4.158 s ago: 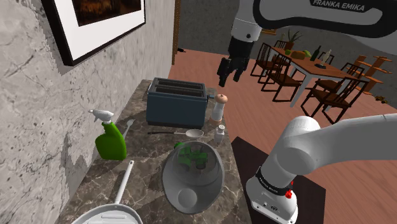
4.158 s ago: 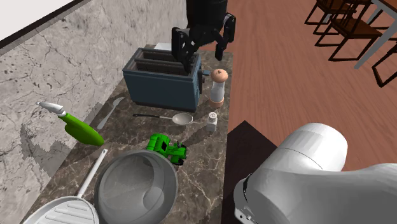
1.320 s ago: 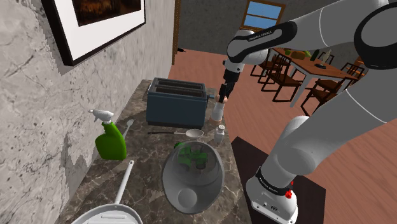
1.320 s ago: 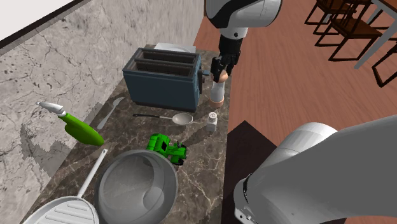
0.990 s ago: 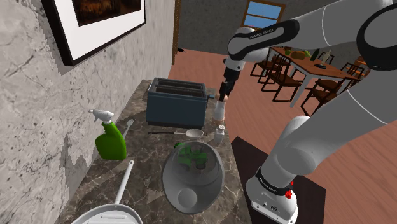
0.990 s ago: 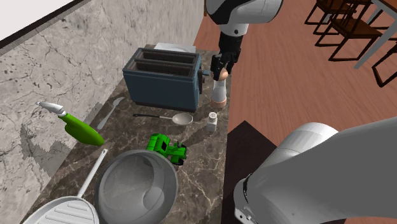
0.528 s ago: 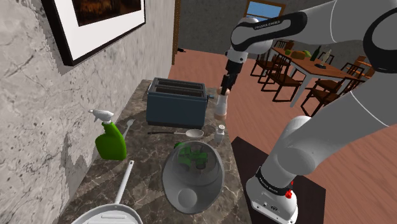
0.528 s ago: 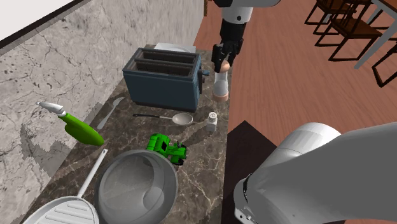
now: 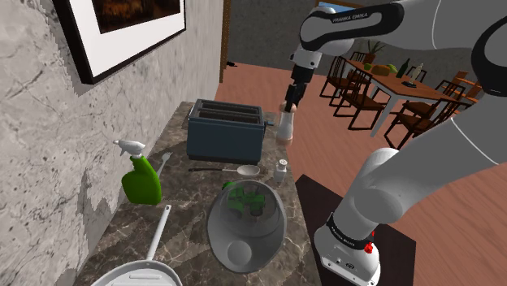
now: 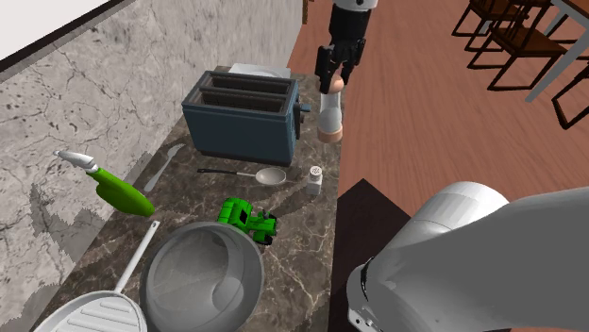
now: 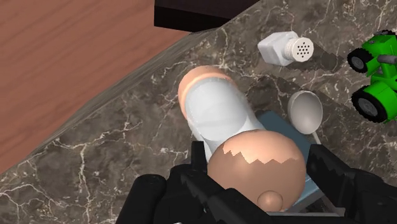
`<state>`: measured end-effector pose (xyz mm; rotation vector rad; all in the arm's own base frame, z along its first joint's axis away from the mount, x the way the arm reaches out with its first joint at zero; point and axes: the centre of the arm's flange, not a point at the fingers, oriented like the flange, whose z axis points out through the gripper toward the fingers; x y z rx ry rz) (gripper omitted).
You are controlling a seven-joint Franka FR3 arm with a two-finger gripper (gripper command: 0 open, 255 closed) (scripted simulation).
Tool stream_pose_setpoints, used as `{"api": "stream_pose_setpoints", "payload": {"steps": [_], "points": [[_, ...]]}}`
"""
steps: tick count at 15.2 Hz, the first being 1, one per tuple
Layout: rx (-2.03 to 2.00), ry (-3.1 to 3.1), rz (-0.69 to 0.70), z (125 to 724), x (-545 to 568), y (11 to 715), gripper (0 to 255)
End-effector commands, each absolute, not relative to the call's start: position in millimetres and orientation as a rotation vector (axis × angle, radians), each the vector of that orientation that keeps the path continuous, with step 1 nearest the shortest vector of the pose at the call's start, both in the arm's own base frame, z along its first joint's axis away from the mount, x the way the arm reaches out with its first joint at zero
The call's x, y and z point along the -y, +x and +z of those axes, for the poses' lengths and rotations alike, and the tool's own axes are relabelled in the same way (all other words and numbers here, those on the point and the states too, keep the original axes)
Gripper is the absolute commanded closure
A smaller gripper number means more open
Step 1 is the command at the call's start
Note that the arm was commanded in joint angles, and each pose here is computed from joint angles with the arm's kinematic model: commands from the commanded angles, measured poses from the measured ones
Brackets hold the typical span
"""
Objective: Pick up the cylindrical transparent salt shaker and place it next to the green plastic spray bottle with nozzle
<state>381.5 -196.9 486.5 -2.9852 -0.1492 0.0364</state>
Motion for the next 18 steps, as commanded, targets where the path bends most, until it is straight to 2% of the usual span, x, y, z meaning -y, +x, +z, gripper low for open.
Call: {"api": "stream_pose_setpoints", "payload": {"steps": [1,18], "points": [[0.149,-2.985,0.037,497.1,196.8,381.8,255],[0.149,-2.985,0.037,586.9,196.8,381.8,255]]}}
